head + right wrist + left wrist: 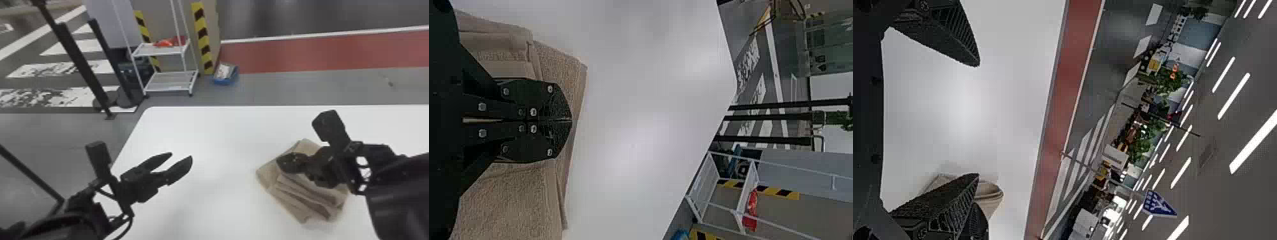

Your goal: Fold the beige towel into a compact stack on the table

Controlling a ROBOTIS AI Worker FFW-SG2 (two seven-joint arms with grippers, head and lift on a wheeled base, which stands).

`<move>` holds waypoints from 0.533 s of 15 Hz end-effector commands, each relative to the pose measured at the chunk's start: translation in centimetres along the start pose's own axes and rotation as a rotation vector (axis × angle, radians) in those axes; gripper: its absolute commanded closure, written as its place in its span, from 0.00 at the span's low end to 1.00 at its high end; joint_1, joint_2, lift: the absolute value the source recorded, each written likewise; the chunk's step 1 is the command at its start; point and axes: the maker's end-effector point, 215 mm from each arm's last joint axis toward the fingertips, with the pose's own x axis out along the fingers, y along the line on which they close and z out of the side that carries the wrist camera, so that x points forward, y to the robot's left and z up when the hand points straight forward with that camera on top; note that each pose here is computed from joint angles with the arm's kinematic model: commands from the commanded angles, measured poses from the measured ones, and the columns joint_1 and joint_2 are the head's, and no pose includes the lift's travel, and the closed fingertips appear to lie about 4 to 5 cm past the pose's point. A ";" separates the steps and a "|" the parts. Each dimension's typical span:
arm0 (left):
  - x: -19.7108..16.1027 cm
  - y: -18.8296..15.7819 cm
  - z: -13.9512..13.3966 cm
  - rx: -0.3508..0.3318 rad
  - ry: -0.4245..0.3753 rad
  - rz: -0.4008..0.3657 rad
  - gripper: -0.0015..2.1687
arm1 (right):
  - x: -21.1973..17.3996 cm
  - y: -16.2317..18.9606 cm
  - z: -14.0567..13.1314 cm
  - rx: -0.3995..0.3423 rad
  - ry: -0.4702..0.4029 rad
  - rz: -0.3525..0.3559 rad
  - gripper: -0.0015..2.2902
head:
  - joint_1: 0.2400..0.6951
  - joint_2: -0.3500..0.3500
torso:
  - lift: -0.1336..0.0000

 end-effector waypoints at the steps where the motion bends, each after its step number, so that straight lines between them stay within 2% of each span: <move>1: -0.1 0.2 -0.2 -0.003 0.003 0.002 0.04 | 1.3 1.7 -0.6 0.008 0.003 0.047 0.94 | 1.00 0.88 | 0.07; 4: -0.1 0.4 -0.2 -0.003 0.003 0.005 0.04 | 1.5 3.7 -2.5 0.067 0.046 0.099 0.94 | 1.00 0.93 | 0.07; 8: -0.1 0.4 -0.2 -0.002 0.001 0.003 0.04 | 0.0 6.4 -3.3 0.160 0.080 0.161 0.94 | 1.00 0.95 | 0.07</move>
